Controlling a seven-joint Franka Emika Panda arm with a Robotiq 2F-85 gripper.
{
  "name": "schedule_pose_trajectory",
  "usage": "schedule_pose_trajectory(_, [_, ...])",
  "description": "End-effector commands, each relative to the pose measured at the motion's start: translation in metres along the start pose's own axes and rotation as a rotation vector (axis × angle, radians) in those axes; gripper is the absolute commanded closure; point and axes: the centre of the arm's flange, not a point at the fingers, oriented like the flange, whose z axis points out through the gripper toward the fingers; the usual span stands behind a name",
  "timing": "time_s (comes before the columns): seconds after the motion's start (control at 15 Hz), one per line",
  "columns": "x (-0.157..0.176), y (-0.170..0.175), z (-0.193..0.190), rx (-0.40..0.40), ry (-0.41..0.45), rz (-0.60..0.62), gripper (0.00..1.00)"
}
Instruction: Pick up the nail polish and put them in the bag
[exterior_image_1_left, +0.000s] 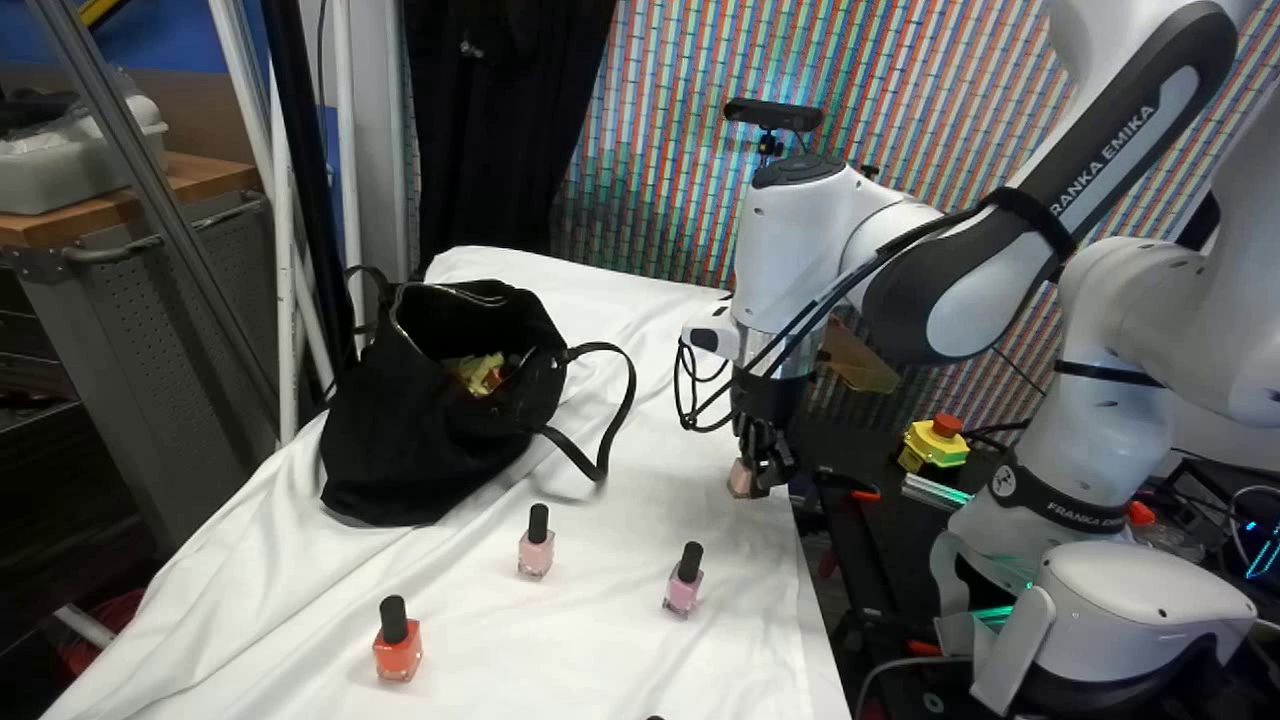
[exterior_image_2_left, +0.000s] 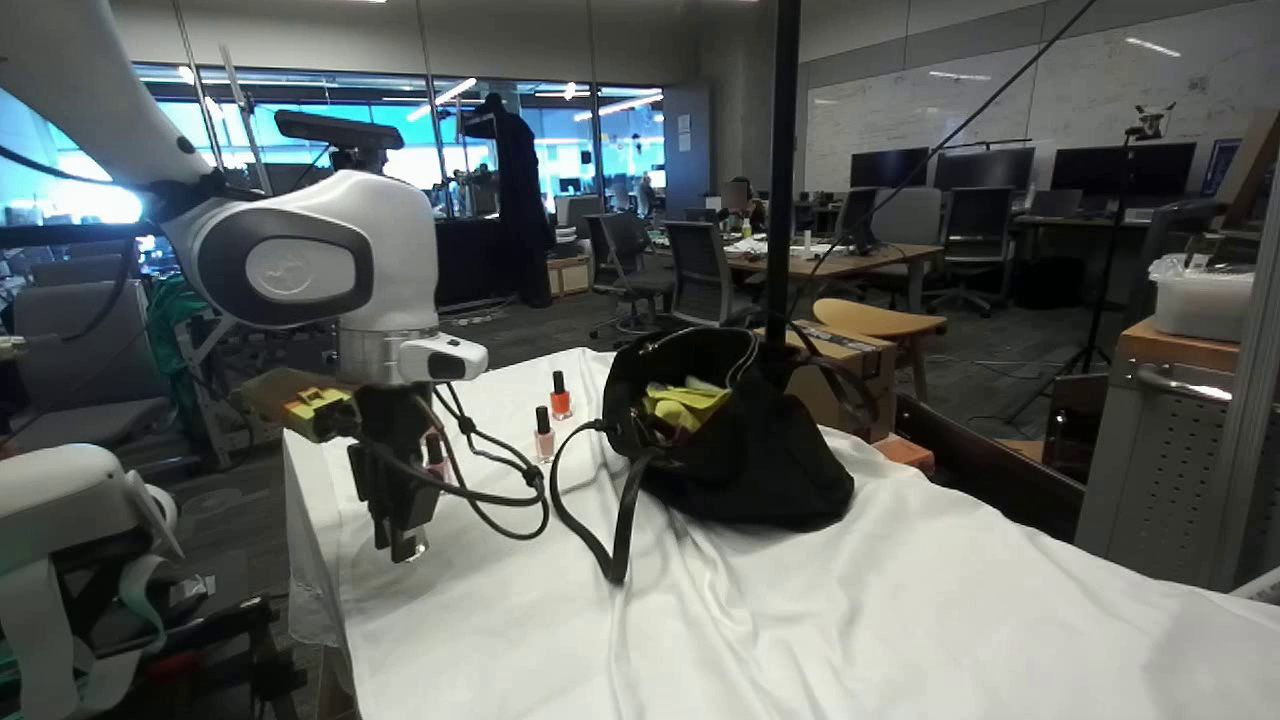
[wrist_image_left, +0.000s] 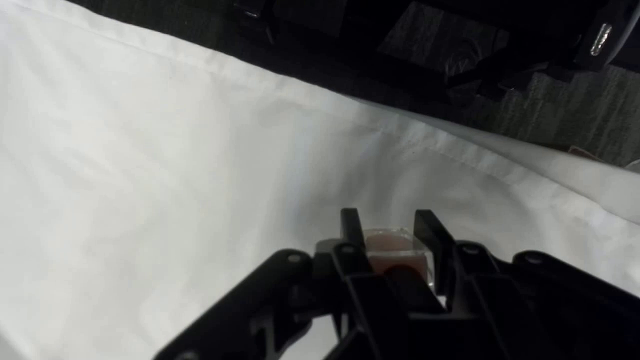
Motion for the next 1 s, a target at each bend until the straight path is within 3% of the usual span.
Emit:
schedule_pose_trajectory(0.0, [-0.006, 0.01, -0.031, -0.045, 0.026, -0.013, 0.85])
schedule_pose_trajectory(0.53, [0.051, 0.047, -0.086, -0.144, 0.157, -0.075, 0.85])
schedule_pose_trajectory(0.93, [0.112, 0.069, -0.12, -0.156, 0.311, -0.104, 0.85])
